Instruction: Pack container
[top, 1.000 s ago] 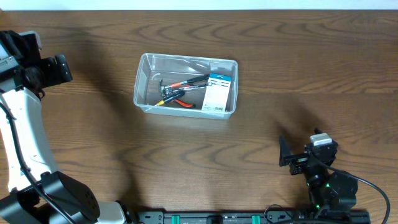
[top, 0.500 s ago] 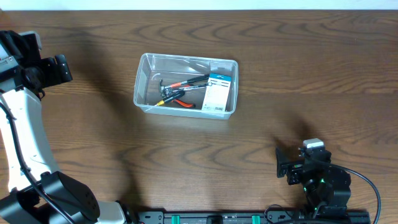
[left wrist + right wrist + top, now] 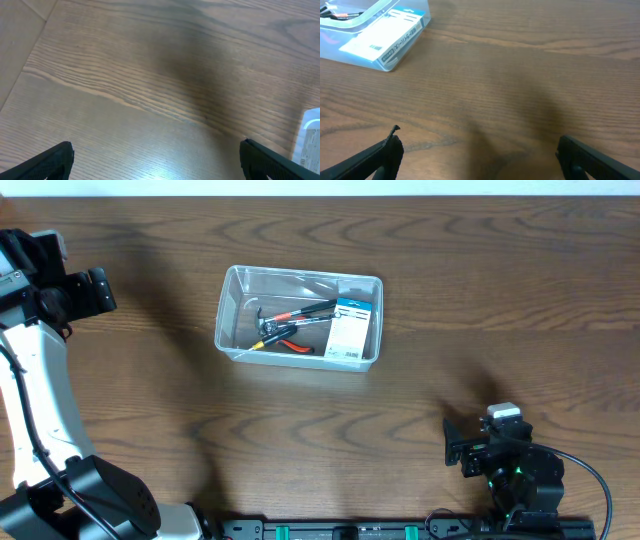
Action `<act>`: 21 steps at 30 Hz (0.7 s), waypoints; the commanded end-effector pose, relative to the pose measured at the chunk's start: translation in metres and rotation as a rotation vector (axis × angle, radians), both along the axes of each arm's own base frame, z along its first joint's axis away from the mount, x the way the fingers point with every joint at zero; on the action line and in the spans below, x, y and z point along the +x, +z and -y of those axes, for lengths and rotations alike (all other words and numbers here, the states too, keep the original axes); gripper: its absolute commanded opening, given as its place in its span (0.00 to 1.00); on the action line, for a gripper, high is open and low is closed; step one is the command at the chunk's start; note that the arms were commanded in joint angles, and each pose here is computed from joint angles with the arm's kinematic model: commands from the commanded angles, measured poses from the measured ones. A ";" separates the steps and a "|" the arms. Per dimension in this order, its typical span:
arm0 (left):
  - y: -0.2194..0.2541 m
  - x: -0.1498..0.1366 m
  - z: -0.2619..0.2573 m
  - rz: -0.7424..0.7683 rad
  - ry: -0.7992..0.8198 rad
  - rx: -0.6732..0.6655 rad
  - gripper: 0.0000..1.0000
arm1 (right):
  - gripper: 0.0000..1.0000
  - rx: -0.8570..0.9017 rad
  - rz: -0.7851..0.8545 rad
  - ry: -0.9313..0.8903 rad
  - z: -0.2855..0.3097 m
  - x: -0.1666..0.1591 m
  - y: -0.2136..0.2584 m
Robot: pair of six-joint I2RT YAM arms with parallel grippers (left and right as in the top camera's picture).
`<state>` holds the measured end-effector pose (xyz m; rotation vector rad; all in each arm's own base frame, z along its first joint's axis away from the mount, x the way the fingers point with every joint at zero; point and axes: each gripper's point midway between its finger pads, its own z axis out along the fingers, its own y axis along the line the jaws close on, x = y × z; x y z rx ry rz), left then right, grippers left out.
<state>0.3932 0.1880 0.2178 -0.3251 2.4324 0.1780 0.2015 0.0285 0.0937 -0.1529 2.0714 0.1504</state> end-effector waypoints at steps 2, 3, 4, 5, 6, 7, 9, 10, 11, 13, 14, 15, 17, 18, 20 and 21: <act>0.000 0.001 -0.002 0.002 0.009 -0.002 0.98 | 0.99 0.009 -0.019 -0.011 0.001 -0.003 -0.002; 0.000 0.001 -0.002 0.002 0.009 -0.002 0.98 | 0.99 0.009 -0.026 -0.011 0.001 -0.005 -0.003; 0.000 0.001 -0.002 0.002 0.009 -0.002 0.98 | 0.99 0.009 -0.031 -0.011 0.001 -0.006 -0.003; 0.000 0.001 -0.002 0.002 0.009 -0.002 0.98 | 0.99 0.009 -0.037 -0.011 0.001 -0.007 -0.002; 0.000 0.001 -0.002 0.002 0.009 -0.002 0.98 | 0.99 0.009 -0.040 -0.011 0.001 -0.008 -0.002; 0.000 0.001 -0.002 0.002 0.009 -0.002 0.98 | 0.99 0.009 -0.042 -0.011 0.001 -0.008 -0.002; 0.000 0.001 -0.002 0.002 0.009 -0.002 0.98 | 0.99 0.009 -0.043 -0.011 0.001 -0.008 -0.003; 0.000 0.001 -0.002 0.002 0.009 -0.002 0.98 | 0.99 0.009 -0.043 -0.011 0.001 -0.008 -0.003; 0.000 0.001 -0.002 0.002 0.009 -0.002 0.98 | 0.99 0.009 -0.043 -0.011 0.001 -0.008 -0.003; 0.000 0.001 -0.002 0.002 0.009 -0.002 0.98 | 0.99 0.009 -0.043 -0.011 0.001 -0.008 -0.003; 0.000 0.001 -0.002 0.002 0.009 -0.002 0.98 | 0.99 0.009 -0.043 -0.011 0.001 -0.008 -0.003; 0.000 0.001 -0.002 0.002 0.009 -0.002 0.98 | 0.99 0.009 -0.043 -0.011 0.001 -0.008 -0.003; 0.000 0.001 -0.002 0.002 0.009 -0.002 0.98 | 0.99 0.009 -0.044 -0.011 0.001 -0.008 -0.003; 0.000 0.001 -0.002 0.002 0.009 -0.002 0.98 | 0.99 0.009 -0.044 -0.011 0.001 -0.008 -0.003; 0.000 0.001 -0.002 0.002 0.009 -0.002 0.98 | 0.99 0.009 -0.043 -0.011 0.001 -0.008 -0.003; 0.000 0.001 -0.002 0.002 0.009 -0.002 0.98 | 0.99 0.009 -0.044 -0.011 0.001 -0.008 -0.003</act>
